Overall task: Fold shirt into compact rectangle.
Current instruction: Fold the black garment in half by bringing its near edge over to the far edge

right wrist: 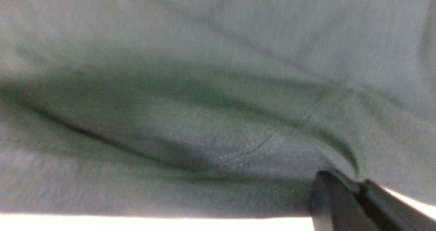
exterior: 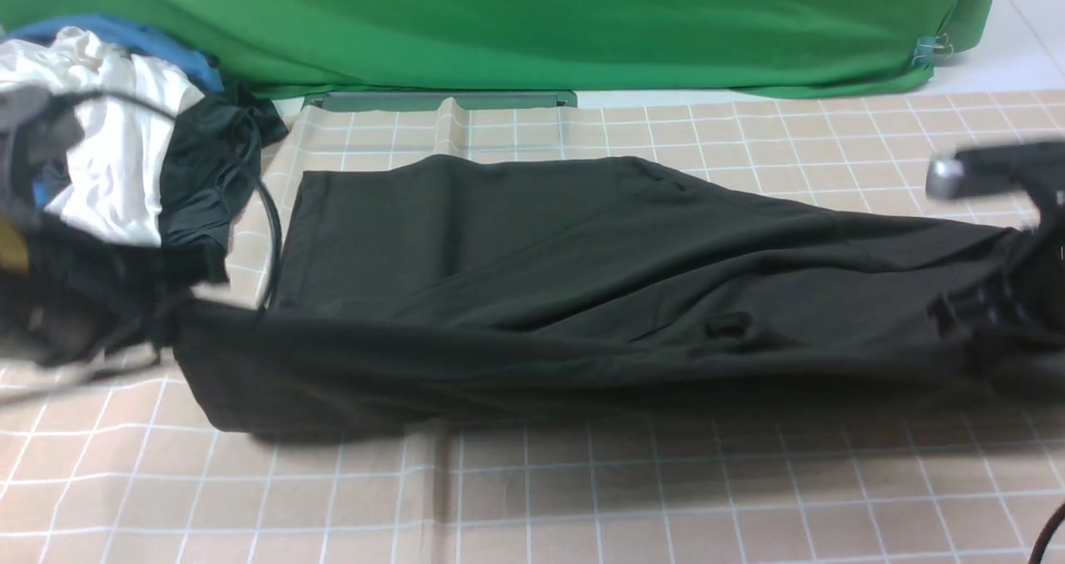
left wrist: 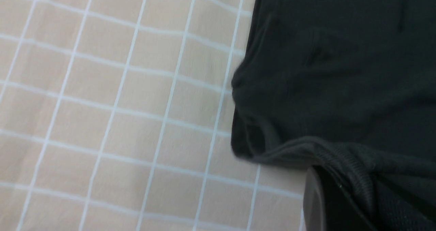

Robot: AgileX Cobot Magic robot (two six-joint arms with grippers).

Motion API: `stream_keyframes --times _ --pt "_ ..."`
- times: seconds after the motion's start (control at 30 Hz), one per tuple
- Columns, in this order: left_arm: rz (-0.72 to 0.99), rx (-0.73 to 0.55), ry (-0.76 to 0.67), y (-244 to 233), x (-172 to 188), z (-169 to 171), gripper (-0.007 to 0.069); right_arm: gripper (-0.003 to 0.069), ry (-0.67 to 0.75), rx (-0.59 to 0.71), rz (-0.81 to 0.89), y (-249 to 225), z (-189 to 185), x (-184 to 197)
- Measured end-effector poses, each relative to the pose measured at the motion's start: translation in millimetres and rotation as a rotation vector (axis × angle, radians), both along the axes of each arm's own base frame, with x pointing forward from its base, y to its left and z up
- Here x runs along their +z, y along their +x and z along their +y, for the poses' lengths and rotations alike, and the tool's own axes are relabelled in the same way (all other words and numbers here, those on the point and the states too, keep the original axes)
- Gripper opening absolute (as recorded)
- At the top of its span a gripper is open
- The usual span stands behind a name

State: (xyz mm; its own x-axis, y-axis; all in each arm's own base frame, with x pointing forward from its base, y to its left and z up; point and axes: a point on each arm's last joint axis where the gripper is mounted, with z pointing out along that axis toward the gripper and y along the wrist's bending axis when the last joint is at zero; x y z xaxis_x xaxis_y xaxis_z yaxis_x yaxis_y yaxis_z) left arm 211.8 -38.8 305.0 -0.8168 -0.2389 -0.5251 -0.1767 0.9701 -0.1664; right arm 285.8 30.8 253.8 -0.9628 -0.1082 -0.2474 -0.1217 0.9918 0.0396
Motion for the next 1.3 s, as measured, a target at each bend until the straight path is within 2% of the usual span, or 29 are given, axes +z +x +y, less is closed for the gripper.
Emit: stream_keyframes --times 0.2,0.47,0.67,0.97,1.07,1.13,1.23,1.3 --pt "-0.002 0.048 -0.08 66.8 -6.8 20.6 0.0036 0.0039 0.005 0.006 -0.045 47.2 4.6 8.1" --pt "0.013 0.078 -0.087 150.9 -17.4 32.1 0.0036 0.0039 0.015 0.002 -0.084 114.0 7.9 14.6" --pt "0.026 0.078 -0.087 210.5 -39.7 32.0 0.0036 0.0038 0.013 0.005 -0.08 168.3 9.2 -7.6" --pt "0.025 0.078 -0.077 254.8 -73.9 32.8 0.0041 0.0042 0.01 0.015 -0.114 210.9 12.1 -47.2" --pt "-0.02 0.08 -0.074 260.5 -76.2 33.3 0.0083 0.0085 0.01 0.013 -0.169 217.6 12.3 -50.9" --pt "-0.056 0.079 -0.068 263.7 -74.8 33.9 0.014 0.0154 0.007 0.011 -0.211 221.2 11.5 -49.0" --pt "-0.082 0.076 -0.053 265.8 -73.0 35.5 0.0256 0.0299 -0.011 0.016 -0.247 223.0 10.1 -44.0" --pt "-0.084 0.073 -0.049 265.9 -70.1 35.7 0.0294 0.034 -0.02 0.02 -0.233 220.4 9.3 -38.1"
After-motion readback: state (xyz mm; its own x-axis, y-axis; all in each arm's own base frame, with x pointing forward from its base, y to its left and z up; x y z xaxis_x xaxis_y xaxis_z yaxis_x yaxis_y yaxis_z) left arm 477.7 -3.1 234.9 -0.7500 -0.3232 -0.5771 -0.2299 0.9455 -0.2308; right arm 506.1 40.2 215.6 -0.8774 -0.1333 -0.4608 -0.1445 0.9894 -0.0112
